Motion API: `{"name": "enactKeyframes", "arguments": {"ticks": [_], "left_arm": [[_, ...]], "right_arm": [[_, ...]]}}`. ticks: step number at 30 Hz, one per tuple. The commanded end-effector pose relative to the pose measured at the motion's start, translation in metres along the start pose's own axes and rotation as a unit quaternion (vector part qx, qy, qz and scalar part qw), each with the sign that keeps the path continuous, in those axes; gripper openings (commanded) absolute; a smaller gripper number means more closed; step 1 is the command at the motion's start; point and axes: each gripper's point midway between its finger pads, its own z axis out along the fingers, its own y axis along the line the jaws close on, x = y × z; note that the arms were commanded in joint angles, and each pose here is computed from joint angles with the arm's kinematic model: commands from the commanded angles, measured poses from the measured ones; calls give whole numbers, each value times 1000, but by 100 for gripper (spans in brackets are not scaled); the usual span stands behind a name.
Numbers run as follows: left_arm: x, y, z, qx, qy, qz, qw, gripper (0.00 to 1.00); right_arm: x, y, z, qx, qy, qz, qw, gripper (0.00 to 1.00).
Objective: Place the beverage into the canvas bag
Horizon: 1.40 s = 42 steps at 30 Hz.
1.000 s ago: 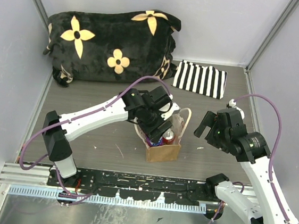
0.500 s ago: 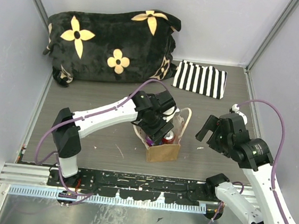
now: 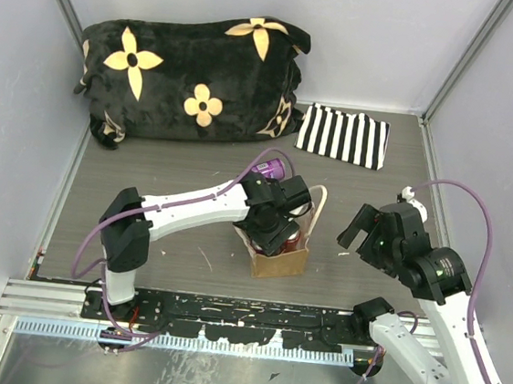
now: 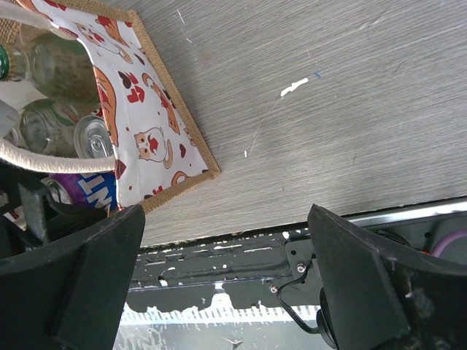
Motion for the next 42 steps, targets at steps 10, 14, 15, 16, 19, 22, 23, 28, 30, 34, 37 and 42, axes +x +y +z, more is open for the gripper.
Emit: {"name": "enactKeyframes", "arguments": {"ticks": [10,14,15,16,19,22,23,28,30,34,37,42], "left_arm": [[5,-9,14,5,30,5,1000,43],[2,-10,7,12,21,12,1000,80],[2,-11,5,12,19,14,1000,86],[1,-11,3,14,17,16,1000,93],[-1,-13,-5,23,6,21,999,100],[-4,-15,-13,31,-4,25,999,98],[-4,-16,-16,35,-6,28,999,98],[-12,-26,-42,73,-38,56,995,99],[-18,-31,-61,93,-63,74,991,99],[-33,-33,-103,110,-130,104,980,98],[-45,-27,-131,97,-181,119,971,98],[-85,22,-175,42,-268,99,957,98]], "right_arm": [[-2,-4,2,4,-15,11,1000,100],[0,-5,4,5,-11,10,1000,100],[1,-5,4,5,-11,10,1000,100],[1,-5,5,5,-9,11,1000,100],[1,-3,6,3,-8,12,1000,100],[1,-2,6,3,-7,10,1000,100],[0,-2,6,3,-8,9,1000,100],[-6,1,3,2,-13,8,1000,100],[-10,4,3,1,-18,6,1000,100],[-18,13,5,-4,-19,-3,1000,100],[-23,21,8,-7,-16,-11,1000,100],[-33,32,9,-14,-17,-17,1000,100]]}}
